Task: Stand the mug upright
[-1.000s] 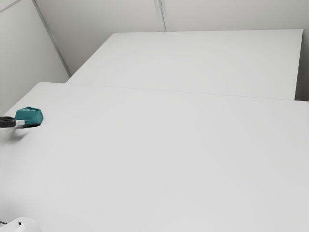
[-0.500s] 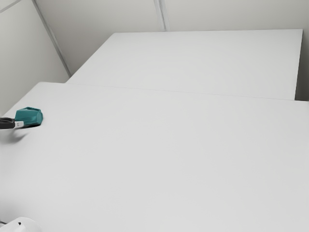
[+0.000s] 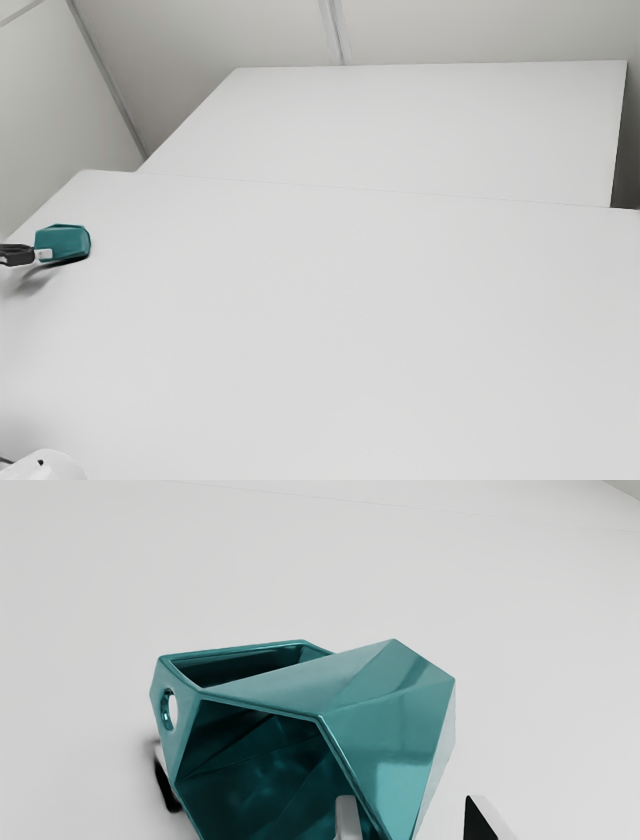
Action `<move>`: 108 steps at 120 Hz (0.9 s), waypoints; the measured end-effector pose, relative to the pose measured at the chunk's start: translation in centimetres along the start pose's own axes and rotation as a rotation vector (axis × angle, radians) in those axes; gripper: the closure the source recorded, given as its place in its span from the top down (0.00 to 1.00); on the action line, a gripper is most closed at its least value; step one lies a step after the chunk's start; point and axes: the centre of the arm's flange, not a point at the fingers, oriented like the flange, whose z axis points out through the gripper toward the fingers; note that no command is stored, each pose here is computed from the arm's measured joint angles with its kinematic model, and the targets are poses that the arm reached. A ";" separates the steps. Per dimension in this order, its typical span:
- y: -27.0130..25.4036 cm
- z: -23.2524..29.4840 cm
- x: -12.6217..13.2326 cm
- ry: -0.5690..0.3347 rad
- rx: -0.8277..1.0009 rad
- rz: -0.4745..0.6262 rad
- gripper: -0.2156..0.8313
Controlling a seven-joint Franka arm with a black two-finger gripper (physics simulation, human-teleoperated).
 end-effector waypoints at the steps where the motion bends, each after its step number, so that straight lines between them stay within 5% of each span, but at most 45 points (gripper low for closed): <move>1: 0.0 0.0 0.0 0.000 0.000 0.000 0.31; 39: 0.0 0.1 0.2 -0.001 0.002 0.003 0.11; 69: 0.4 0.4 1.8 0.003 0.001 0.028 0.08; 108: 4.5 4.9 12.6 -0.003 -0.054 0.186 0.04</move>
